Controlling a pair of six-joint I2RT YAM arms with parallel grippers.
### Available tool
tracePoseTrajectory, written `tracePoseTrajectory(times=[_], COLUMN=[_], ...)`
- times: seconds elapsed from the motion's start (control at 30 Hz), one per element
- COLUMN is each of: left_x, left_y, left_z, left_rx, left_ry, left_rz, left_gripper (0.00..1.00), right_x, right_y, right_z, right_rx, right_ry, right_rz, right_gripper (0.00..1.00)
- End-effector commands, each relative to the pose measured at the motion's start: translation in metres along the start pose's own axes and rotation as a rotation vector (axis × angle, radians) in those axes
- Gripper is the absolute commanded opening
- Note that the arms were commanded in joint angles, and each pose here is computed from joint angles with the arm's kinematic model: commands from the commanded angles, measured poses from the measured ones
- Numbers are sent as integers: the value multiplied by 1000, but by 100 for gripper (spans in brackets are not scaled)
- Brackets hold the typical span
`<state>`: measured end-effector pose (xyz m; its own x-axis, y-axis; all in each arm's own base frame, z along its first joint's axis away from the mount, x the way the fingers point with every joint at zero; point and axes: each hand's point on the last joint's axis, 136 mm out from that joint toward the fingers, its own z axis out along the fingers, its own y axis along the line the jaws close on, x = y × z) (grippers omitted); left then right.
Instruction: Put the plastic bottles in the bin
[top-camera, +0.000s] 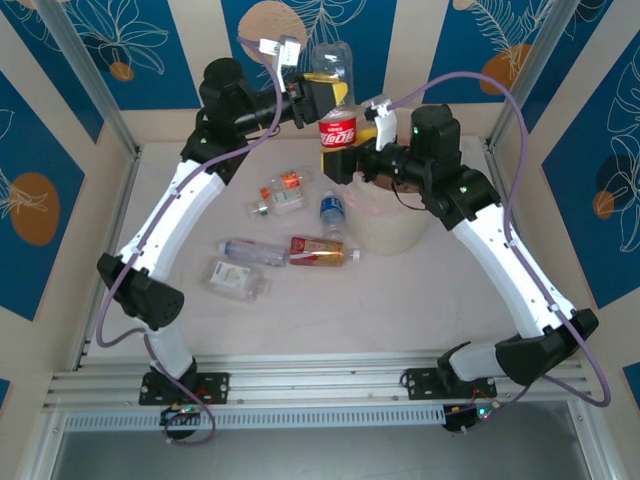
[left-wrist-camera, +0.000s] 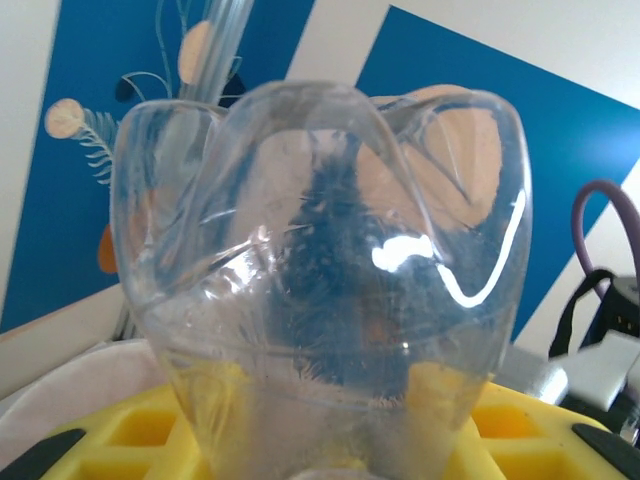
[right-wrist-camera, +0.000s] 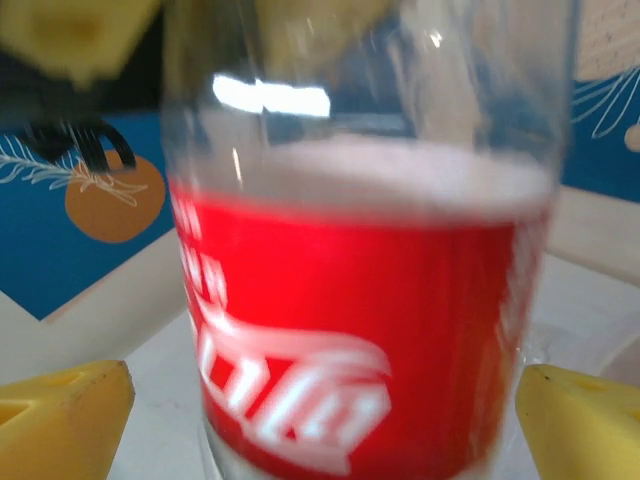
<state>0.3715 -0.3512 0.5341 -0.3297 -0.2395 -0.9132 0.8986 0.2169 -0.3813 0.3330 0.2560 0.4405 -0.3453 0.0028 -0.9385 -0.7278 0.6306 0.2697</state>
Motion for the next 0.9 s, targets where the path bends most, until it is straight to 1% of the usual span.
tracePoseTrajectory(times=[0.0, 0.1, 0.27, 0.33, 0.37, 0.4, 0.47, 0.5, 0.53, 0.6, 0.63, 0.73, 0.87], left_x=[-4, -1, 4, 5, 6, 6, 6, 6, 5, 5, 4, 2, -4], left_y=[-28, -28, -32, -32, -31, -31, -29, -26, -25, -19, -16, -9, 2], left_z=[10, 17, 28, 32, 34, 35, 37, 37, 37, 36, 36, 30, 14], left_rx=[89, 99, 148, 155, 157, 156, 145, 130, 119, 77, 57, -12, -156], left_ry=[13, 26, 47, 57, 62, 65, 69, 72, 71, 73, 72, 75, 65], left_rz=[31, 40, 62, 82, 90, 96, 101, 101, 106, 108, 110, 127, 153], left_gripper=[41, 42, 44, 47, 48, 51, 58, 67, 77, 98, 100, 99, 99], right_x=[-23, -29, -31, -32, -33, -35, -37, -37, -38, -39, -40, -37, -31], right_y=[4, -2, -22, -32, -38, -44, -54, -59, -63, -70, -73, -85, -103], right_z=[0, 4, 11, 13, 13, 13, 14, 14, 14, 14, 15, 15, 15], right_rx=[-23, 1, 88, 131, 162, 193, 246, 273, 291, 324, 339, 393, 481], right_ry=[-44, -51, -52, -57, -65, -71, -82, -87, -94, -106, -114, -132, -157], right_rz=[-49, -64, -72, -75, -78, -83, -93, -98, -103, -115, -117, -125, -135], right_gripper=[99, 96, 83, 71, 63, 56, 43, 37, 34, 32, 31, 28, 26])
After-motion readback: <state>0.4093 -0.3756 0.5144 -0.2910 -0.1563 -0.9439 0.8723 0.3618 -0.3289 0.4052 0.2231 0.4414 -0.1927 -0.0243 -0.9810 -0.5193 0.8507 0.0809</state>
